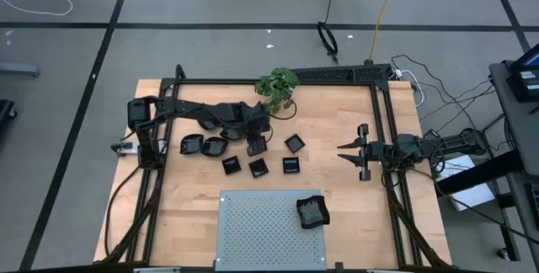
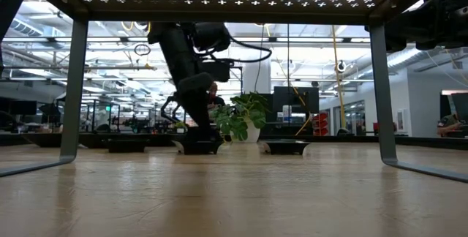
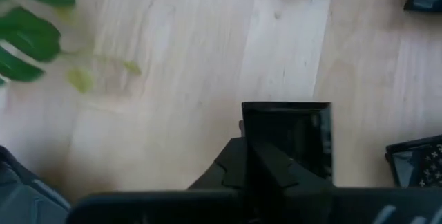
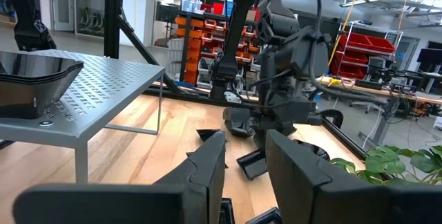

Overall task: Pick & Place Mini shaped plates
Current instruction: Put the square plate on the shelf, then stack the square plate onto the other square plate on the shelf

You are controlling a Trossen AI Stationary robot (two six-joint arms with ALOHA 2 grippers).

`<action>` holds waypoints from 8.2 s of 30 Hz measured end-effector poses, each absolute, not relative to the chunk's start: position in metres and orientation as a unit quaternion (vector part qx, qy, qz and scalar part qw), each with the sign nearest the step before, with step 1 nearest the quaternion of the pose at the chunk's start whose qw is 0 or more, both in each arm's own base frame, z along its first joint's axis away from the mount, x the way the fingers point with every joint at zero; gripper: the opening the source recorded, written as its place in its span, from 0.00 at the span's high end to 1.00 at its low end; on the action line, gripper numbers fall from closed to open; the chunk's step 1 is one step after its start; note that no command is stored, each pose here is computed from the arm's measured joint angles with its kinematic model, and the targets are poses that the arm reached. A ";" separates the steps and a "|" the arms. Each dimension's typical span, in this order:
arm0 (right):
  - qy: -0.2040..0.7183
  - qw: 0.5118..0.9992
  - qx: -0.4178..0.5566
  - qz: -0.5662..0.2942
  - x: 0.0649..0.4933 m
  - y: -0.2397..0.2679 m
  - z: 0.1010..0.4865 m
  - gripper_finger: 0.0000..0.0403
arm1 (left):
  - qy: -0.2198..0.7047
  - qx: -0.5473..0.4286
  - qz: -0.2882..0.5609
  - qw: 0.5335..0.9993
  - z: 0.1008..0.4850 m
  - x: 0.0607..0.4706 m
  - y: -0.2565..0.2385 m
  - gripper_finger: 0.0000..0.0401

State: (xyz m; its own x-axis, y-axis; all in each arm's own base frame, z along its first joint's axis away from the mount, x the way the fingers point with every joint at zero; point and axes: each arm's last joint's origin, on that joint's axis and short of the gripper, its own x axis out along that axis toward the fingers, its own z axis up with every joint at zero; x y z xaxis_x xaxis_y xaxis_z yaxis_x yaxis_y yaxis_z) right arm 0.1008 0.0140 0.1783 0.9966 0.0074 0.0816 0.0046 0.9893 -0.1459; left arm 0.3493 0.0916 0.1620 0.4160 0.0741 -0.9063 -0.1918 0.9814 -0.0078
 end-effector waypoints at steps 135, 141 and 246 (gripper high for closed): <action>-0.004 0.997 -0.080 0.003 0.104 0.015 0.172 0.76 | 0.532 -0.089 0.241 0.806 0.245 0.253 0.059 0.45; -0.004 0.997 -0.080 0.004 0.104 0.015 0.172 0.77 | 0.524 -0.143 0.269 0.795 0.197 0.238 0.074 0.41; -0.004 0.997 -0.080 0.003 0.104 0.015 0.172 0.76 | 0.507 -0.110 0.060 0.853 0.142 0.231 0.004 0.47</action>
